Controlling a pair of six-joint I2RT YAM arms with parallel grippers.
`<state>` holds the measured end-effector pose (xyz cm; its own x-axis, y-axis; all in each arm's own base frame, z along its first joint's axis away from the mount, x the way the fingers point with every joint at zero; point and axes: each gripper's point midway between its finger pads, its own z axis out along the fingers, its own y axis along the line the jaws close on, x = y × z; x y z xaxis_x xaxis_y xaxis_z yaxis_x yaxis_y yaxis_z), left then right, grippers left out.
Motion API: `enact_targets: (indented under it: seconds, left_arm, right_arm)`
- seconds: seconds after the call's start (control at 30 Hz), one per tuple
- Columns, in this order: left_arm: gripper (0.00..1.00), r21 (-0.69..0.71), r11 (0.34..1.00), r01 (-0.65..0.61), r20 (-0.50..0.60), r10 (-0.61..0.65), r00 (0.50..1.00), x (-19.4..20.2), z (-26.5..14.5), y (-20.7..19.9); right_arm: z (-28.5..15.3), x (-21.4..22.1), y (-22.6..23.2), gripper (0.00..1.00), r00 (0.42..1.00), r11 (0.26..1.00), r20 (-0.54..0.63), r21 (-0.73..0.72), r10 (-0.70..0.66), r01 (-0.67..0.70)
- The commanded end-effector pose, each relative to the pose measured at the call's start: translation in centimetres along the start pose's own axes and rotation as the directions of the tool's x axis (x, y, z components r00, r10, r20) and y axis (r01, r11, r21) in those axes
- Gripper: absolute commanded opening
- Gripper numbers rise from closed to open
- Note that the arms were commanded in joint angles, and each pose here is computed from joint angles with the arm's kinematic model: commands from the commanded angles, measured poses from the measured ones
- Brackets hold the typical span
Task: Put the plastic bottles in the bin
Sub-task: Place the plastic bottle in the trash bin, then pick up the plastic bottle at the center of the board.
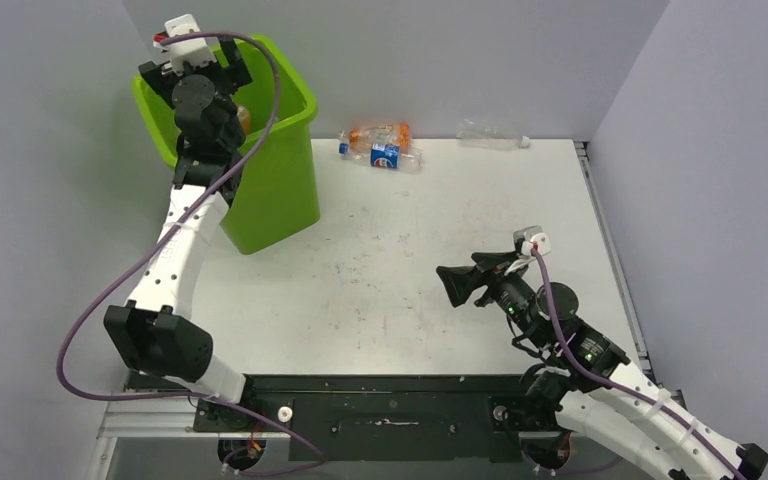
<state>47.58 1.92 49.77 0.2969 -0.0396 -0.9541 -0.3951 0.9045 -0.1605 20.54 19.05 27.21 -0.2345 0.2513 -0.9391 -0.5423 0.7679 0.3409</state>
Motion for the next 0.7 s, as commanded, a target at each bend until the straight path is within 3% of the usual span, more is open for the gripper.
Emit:
enact_targets:
  seconds: [0.0, 0.13, 0.27, 0.43, 0.5, 0.57, 0.67]
  left_arm:
    - [0.96, 0.031, 0.990, 0.136, 0.287, -0.139, 0.948, -11.7, -3.1, -0.4]
    - [0.96, 0.211, 0.966, 0.147, 0.302, -0.208, 0.930, -15.9, -9.0, -5.3]
    - [0.96, 0.498, 0.840, 0.213, 0.169, -0.335, 0.927, -16.8, -16.1, -9.7]
    - [0.96, 0.736, 0.620, 0.273, -0.115, -0.283, 0.952, -10.6, -24.5, -13.9]
    - [0.96, 0.783, 0.546, 0.299, -0.217, -0.210, 0.953, -6.0, -27.7, -14.3]
    - [0.96, 0.811, 0.480, 0.335, -0.294, -0.161, 0.942, -2.9, -30.5, -13.7]
    - [0.96, 0.816, 0.441, 0.373, -0.361, -0.115, 0.926, 0.6, -33.2, -11.6]
  right_arm:
    - [0.8, -0.7, -1.5, 0.90, 0.997, 0.993, 0.050, 0.105, 0.054, -0.059]
    - [2.3, -1.6, -2.8, 0.90, 0.997, 0.977, 0.069, 0.204, 0.044, -0.058]
    - [4.9, -2.5, -3.3, 0.90, 0.990, 0.961, 0.122, 0.259, 0.072, -0.102]
    - [10.3, -2.8, -4.9, 0.90, 0.973, 0.942, 0.186, 0.279, 0.139, -0.188]
    - [13.0, -2.7, -6.5, 0.90, 0.974, 0.937, 0.178, 0.292, 0.143, -0.191]
    - [16.1, -1.6, -8.6, 0.90, 0.986, 0.935, 0.130, 0.325, 0.102, -0.140]
    - [20.7, -1.2, -11.0, 0.90, 0.998, 0.953, 0.052, 0.302, 0.018, -0.033]
